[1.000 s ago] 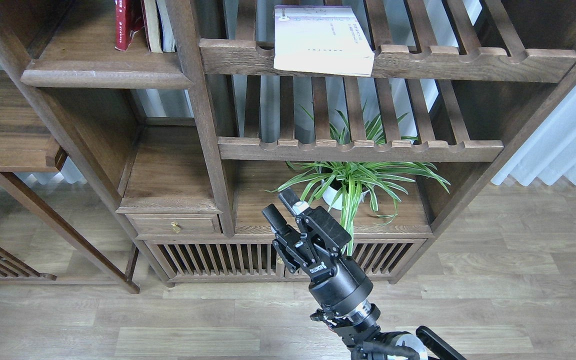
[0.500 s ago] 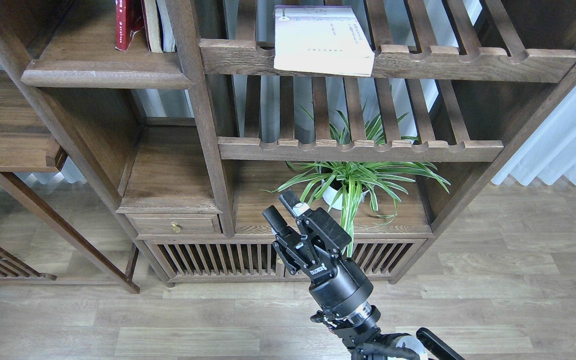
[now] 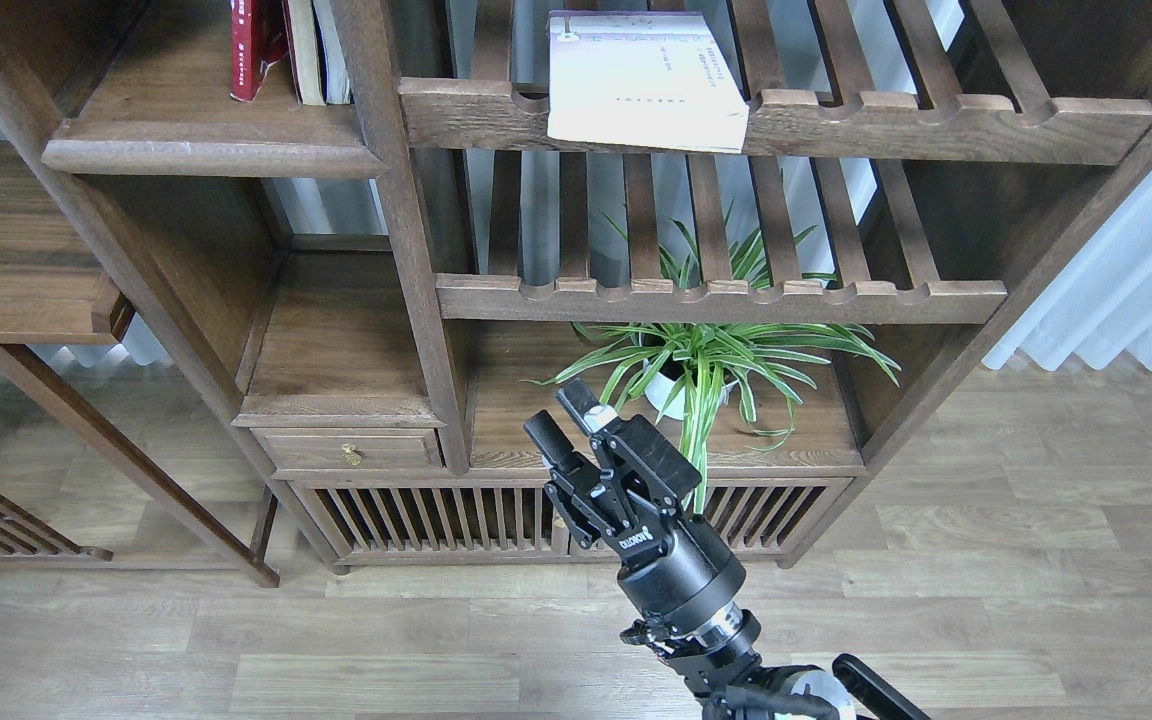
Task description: Organize books on shelf
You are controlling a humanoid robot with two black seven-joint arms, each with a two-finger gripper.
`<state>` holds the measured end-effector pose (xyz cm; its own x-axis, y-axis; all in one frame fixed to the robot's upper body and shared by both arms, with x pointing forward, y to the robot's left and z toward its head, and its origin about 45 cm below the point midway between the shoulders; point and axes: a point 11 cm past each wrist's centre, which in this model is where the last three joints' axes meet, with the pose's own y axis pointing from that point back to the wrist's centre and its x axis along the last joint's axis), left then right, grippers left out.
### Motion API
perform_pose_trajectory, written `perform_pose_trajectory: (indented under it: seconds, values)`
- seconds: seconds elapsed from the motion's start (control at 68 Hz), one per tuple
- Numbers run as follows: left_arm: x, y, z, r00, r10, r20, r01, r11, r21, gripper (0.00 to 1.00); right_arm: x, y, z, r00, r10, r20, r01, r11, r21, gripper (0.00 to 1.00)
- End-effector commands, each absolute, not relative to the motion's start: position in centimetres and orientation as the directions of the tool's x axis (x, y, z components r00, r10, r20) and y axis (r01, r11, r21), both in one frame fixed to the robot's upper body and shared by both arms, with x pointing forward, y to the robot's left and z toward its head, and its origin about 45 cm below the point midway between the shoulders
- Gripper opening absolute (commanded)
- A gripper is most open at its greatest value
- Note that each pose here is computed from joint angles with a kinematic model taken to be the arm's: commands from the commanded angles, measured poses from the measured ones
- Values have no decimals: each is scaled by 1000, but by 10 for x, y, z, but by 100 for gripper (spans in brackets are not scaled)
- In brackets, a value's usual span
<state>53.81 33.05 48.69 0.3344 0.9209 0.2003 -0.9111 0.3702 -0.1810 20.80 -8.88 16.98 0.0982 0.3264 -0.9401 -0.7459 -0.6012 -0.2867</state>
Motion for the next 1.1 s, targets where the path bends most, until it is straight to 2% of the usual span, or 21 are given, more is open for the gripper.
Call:
perform_pose_trajectory:
  seconds: [0.0,0.603,0.706,0.868,1.088]
  values:
    - [538,330,485,336,921,199,-911,371,-179,100,208,-89,169,97,327,-940,-747,-600,-286,62]
    - [537,329,484,345,916,205,-907,382,-176,100,210,-90,170,102,324,-941,-749,-597,-287,61]
    - [534,323,482,375,904,206,-907,404,-119,100,212,-93,170,109,320,-941,-753,-591,-288,61]
    - [524,330,473,409,899,156,-904,423,-66,100,220,-100,173,130,313,-941,-765,-572,-296,61]
    - [499,347,482,437,881,182,-886,456,-79,100,235,-116,180,177,298,-938,-783,-535,-318,61]
